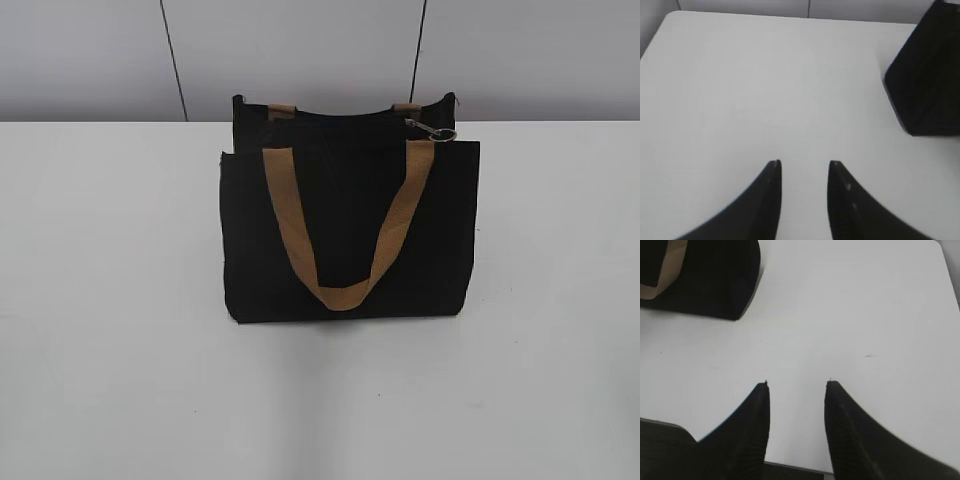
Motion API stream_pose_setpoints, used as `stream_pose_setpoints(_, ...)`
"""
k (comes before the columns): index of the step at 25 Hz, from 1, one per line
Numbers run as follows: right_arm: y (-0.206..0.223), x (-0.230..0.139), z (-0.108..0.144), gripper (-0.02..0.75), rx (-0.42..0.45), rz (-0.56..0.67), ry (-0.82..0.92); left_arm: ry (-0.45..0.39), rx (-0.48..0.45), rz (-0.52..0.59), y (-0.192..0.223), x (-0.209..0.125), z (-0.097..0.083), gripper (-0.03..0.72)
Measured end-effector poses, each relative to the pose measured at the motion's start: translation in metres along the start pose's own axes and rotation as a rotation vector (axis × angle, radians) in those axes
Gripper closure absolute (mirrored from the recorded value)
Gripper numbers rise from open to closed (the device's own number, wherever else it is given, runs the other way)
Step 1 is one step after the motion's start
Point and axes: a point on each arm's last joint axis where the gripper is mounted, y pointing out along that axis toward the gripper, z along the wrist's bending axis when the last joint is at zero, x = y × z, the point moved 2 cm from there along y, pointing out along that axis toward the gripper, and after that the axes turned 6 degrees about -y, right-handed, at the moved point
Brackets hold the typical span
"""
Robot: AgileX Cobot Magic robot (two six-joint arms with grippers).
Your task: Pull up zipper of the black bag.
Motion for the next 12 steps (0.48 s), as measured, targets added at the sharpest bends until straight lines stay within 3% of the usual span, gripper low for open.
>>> stream_pose_setpoints(5, 0.0001, 0.0, -0.0001, 0.444, -0.008, 0.002, 0.005, -0.042, 0.081, -0.01, -0.0008, -0.0002, 0.0013, 0.449)
stream_pose_setpoints(12, 0.0001, 0.0001, -0.0003, 0.444, -0.009, 0.001, 0.005, -0.05, 0.094, -0.047, -0.0058, -0.0026, 0.0014, 0.449)
